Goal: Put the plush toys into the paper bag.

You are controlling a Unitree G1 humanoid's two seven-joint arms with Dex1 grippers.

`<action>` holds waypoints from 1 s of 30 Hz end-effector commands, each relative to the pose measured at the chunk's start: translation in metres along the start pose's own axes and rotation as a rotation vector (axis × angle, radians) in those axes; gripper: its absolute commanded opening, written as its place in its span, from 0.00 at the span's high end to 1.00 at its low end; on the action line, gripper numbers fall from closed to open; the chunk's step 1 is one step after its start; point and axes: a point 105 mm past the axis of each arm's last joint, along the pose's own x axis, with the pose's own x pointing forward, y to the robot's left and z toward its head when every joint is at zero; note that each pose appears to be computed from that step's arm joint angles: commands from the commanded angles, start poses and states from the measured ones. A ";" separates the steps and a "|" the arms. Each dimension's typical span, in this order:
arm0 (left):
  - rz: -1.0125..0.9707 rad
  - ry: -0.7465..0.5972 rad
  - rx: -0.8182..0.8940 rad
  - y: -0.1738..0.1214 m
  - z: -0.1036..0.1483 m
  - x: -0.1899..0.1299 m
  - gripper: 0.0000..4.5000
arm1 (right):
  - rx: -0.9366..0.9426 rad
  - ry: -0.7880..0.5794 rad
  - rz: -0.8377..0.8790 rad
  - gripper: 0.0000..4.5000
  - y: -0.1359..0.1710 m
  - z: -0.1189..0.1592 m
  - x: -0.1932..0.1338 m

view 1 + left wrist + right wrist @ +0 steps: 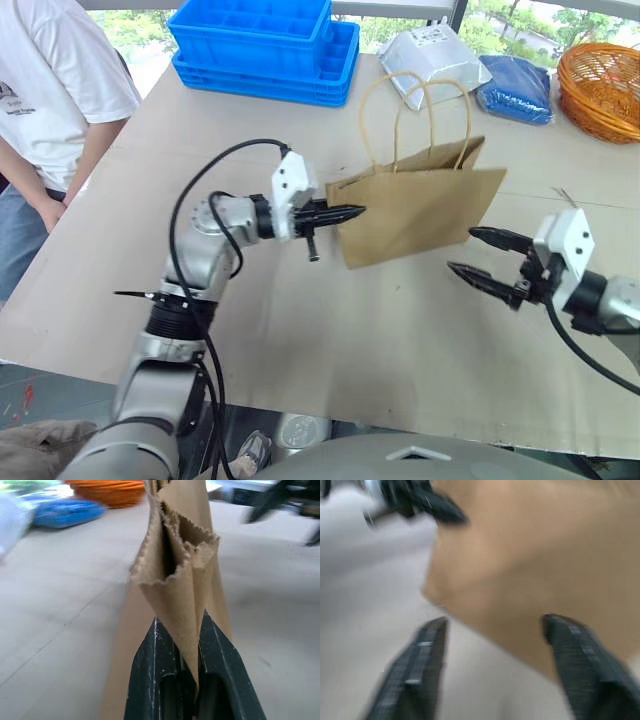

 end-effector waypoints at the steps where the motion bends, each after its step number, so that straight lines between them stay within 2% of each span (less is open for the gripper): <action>1: -0.111 -0.050 0.048 -0.006 0.025 -0.018 1.00 | -0.076 -0.006 -0.024 0.01 0.001 0.012 -0.017; 4: -0.165 -0.026 0.061 -0.013 0.024 -0.025 1.00 | -0.096 -0.002 -0.071 0.01 -0.004 0.013 -0.024; 8: -0.218 0.011 0.078 -0.022 0.014 -0.025 1.00 | -0.073 -0.060 -0.065 0.01 -0.002 0.024 -0.016; 12: -0.264 0.011 0.099 -0.031 0.012 -0.019 1.00 | -0.007 -0.132 0.042 0.01 0.009 0.039 0.004; 17: -0.330 0.004 0.110 -0.045 0.014 -0.014 1.00 | 0.005 -0.118 0.143 0.01 0.012 0.037 0.024; 20: -0.330 0.015 0.108 -0.046 0.011 -0.016 1.00 | 0.000 -0.087 0.216 0.18 0.015 0.033 0.028; 24: -0.288 0.009 0.082 -0.038 0.010 -0.016 1.00 | -0.032 -0.036 0.243 0.61 0.014 0.025 0.026; 28: -0.267 0.027 0.069 -0.032 0.004 -0.017 1.00 | -0.044 -0.037 0.253 0.99 0.015 0.024 0.026; 30: -0.249 0.026 0.038 -0.026 0.003 -0.017 1.00 | -0.049 -0.050 0.275 0.99 0.016 0.028 0.029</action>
